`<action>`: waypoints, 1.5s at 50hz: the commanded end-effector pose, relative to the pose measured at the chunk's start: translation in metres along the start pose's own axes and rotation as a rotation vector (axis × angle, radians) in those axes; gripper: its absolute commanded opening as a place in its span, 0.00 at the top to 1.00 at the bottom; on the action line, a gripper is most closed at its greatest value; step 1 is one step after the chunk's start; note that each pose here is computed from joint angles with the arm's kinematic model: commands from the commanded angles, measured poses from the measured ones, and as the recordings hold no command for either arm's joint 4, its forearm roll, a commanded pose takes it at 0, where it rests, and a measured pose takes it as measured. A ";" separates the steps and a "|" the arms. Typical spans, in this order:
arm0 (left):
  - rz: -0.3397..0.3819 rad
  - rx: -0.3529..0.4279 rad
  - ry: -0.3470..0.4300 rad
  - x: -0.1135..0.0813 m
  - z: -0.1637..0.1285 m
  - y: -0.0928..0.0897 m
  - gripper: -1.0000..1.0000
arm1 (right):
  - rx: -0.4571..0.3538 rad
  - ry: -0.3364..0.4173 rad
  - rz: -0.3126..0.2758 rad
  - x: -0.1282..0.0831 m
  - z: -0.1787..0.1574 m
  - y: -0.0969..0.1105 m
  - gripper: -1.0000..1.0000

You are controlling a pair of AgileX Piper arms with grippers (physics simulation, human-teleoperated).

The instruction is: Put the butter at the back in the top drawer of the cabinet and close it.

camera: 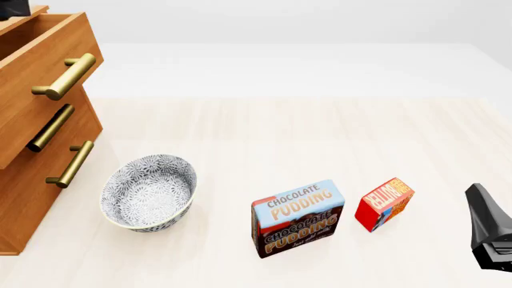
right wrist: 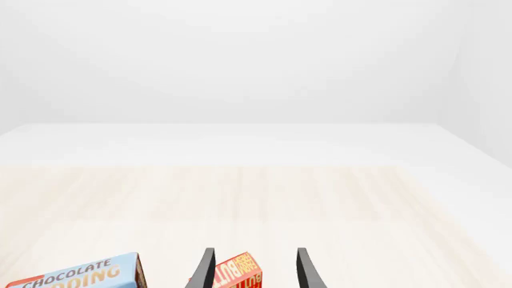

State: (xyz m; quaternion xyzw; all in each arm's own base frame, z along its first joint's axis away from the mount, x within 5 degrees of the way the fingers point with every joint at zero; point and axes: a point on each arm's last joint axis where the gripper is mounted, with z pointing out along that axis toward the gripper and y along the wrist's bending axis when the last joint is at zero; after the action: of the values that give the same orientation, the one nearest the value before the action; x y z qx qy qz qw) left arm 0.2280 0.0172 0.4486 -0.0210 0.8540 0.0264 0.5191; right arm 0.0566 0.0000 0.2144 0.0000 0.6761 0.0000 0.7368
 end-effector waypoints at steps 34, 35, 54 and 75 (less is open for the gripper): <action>-0.021 -0.010 0.042 0.014 0.023 0.003 0.00 | 0.000 0.000 0.000 0.000 0.000 0.000 0.00; -0.021 -0.010 0.043 0.015 0.023 0.003 0.00 | 0.000 0.000 0.000 0.000 0.000 0.000 0.00; -0.028 -0.017 0.059 0.021 0.033 0.005 0.00 | 0.000 0.000 0.000 0.000 0.000 0.000 0.00; -0.034 -0.026 0.074 0.029 0.039 0.007 0.00 | 0.000 0.000 0.000 0.000 0.000 0.000 0.00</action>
State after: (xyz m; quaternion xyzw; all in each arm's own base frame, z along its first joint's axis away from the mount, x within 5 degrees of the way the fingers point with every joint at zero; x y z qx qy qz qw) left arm 0.2477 0.0255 0.4100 -0.0410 0.8699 0.0273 0.4908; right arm 0.0566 0.0000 0.2144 0.0000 0.6761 0.0000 0.7368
